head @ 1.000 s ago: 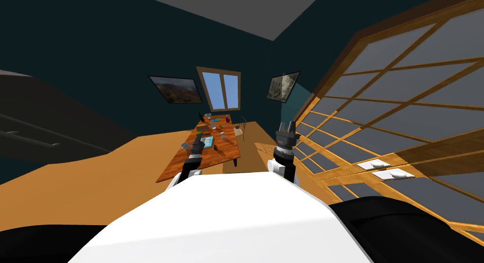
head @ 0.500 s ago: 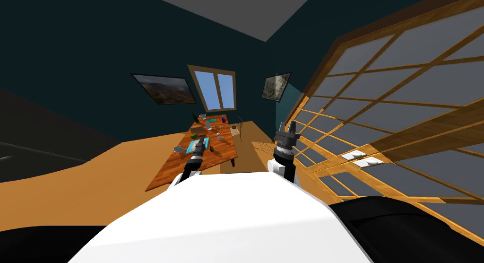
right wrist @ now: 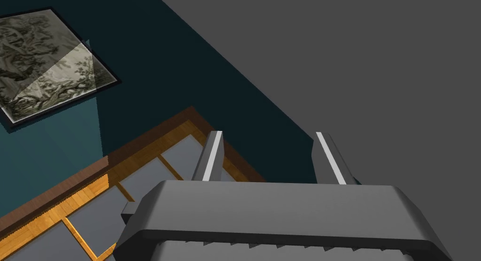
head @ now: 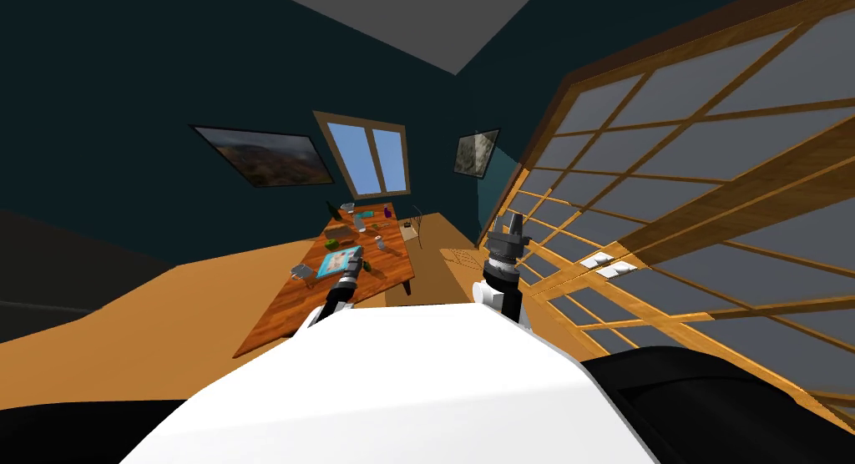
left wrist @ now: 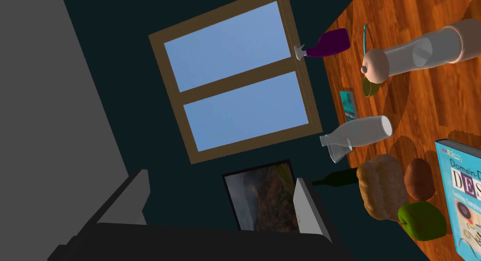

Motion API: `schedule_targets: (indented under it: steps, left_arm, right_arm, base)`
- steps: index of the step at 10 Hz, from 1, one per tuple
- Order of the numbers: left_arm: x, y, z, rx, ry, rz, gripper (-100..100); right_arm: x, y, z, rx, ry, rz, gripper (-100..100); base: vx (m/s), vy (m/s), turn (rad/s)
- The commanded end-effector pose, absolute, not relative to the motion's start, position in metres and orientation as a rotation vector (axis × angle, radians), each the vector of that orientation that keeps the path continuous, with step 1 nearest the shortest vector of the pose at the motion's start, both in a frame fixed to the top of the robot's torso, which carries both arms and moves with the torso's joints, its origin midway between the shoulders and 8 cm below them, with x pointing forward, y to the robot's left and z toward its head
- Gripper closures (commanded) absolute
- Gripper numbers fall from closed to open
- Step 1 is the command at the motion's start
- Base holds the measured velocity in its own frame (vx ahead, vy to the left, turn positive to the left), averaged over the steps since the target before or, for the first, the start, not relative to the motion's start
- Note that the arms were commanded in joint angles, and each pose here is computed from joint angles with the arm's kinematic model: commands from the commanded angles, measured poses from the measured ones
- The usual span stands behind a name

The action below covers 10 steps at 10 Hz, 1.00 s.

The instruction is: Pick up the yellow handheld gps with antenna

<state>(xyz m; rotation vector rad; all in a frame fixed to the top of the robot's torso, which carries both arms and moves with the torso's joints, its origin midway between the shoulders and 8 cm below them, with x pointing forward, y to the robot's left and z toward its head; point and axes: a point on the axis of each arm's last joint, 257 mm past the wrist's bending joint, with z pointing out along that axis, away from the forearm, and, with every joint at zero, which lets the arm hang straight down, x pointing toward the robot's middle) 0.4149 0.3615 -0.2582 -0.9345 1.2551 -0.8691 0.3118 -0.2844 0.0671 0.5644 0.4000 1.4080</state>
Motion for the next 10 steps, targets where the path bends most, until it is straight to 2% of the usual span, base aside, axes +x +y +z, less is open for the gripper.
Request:
schedule_targets:
  steps: [1, 10]
  left_arm:
    - [0.410, 0.363, -0.275, -0.955, 1.278, -0.851, -100]
    - [0.395, 0.416, -0.381, -1.081, 1.509, -0.619, -100]
  right_arm:
    - [0.312, -0.284, 0.067, 0.564, 0.400, 1.408, 0]
    - [0.312, -0.284, 0.067, 0.564, 0.400, 1.408, 0]
  base:
    - [0.001, -0.016, 0.041]
    - [0.000, -0.016, -0.133]
